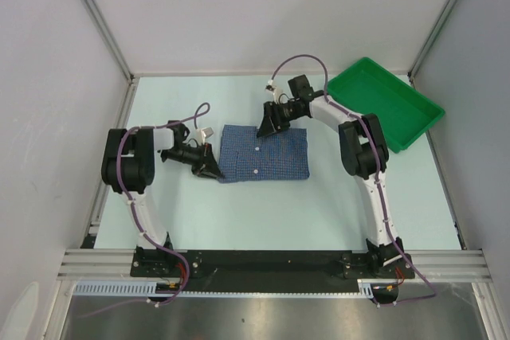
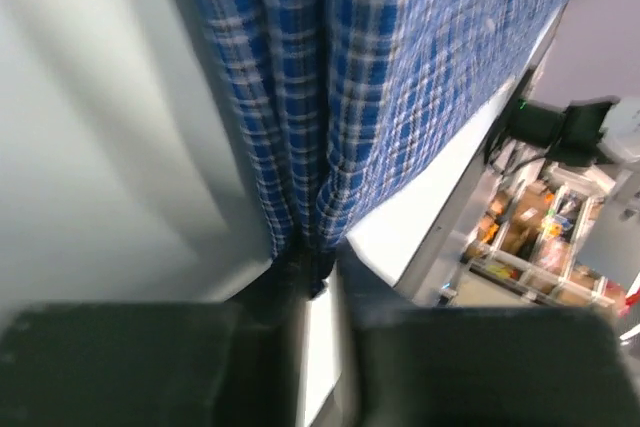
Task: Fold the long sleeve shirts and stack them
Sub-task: Fold the shirt
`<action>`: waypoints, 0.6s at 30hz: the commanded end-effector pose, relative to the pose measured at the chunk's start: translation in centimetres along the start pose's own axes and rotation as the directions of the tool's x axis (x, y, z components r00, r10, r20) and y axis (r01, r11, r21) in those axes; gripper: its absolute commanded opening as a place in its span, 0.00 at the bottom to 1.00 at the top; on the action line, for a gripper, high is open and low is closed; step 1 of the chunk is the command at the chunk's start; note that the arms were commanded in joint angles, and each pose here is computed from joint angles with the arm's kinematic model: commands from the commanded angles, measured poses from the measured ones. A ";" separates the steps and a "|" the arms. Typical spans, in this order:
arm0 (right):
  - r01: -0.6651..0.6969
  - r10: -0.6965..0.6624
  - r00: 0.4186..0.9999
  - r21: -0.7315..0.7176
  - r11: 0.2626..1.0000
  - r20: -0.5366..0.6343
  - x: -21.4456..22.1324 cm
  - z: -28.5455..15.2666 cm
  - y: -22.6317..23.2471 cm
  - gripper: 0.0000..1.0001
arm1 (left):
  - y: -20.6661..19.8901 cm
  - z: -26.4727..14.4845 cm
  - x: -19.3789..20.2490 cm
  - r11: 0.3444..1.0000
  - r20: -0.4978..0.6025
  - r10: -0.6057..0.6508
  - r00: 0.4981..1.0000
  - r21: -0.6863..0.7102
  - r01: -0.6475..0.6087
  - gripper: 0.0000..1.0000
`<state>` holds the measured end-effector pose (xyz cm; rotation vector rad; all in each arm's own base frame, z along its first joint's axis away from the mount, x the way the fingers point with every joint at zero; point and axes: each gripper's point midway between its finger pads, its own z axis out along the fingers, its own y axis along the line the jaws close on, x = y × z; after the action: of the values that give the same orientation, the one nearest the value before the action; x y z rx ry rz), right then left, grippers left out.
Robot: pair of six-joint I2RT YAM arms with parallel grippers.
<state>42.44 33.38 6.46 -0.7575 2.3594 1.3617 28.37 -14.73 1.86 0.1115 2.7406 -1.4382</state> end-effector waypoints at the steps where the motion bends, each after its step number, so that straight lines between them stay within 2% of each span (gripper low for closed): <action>1: 0.207 -0.210 0.970 0.042 0.977 0.124 -6.0 -6.7 5.1 0.68 | -1.5 -1.3 0.6 0.993 0.026 0.112 0.993 0.020 -0.113 0.42; 2: 0.203 -0.207 0.972 0.048 0.978 0.114 -5.6 -7.9 5.4 0.69 | -3.0 -2.3 0.3 0.982 0.060 0.184 0.981 0.027 -0.186 0.55; 4: 0.196 -0.204 0.971 0.075 0.978 0.121 -5.1 -10.3 5.8 0.69 | -3.7 -4.2 -0.6 0.965 0.118 0.258 0.959 0.013 -0.261 0.60; 9: 0.101 -0.128 0.986 0.232 0.968 0.106 -1.5 -15.7 0.6 0.66 | -6.0 -8.0 -7.7 0.883 0.235 0.467 0.852 -0.176 -0.436 0.69; 11: 0.074 -0.101 0.991 0.269 0.960 0.086 -0.1 -16.0 -1.4 0.65 | -6.8 -8.9 -11.6 0.812 0.236 0.575 0.783 -0.279 -0.513 0.72; 13: 0.054 -0.081 0.993 0.281 0.958 0.085 0.1 -15.8 -3.1 0.64 | -6.6 -6.6 -13.3 0.780 0.166 0.614 0.772 -0.282 -0.559 0.73; 14: 0.049 -0.076 0.993 0.280 0.959 0.086 0.0 -15.6 -3.5 0.64 | -7.9 -7.2 -15.7 0.736 0.167 0.665 0.728 -0.316 -0.599 0.74; 15: 0.050 -0.076 0.993 0.267 0.962 0.091 -0.1 -15.4 -3.7 0.64 | -6.6 -5.7 -16.5 0.734 0.131 0.662 0.738 -0.309 -0.604 0.75; 16: 0.041 -0.065 0.994 0.255 0.966 0.089 0.0 -14.6 -4.5 0.64 | -7.1 -4.7 -16.8 0.717 0.103 0.680 0.726 -0.302 -0.628 0.77; 17: 0.052 -0.078 0.992 0.242 0.969 0.102 -0.8 -14.5 -4.5 0.63 | -8.2 -4.9 -18.4 0.676 0.101 0.721 0.686 -0.322 -0.663 0.78; 18: 0.052 -0.078 0.992 0.236 0.970 0.103 -1.1 -14.2 -4.9 0.63 | -7.6 -4.4 -19.0 0.641 0.066 0.746 0.663 -0.340 -0.688 0.79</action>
<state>45.34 17.82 12.48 -0.6106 2.3336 1.0177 44.42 -14.51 13.82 0.6860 2.2595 -0.8956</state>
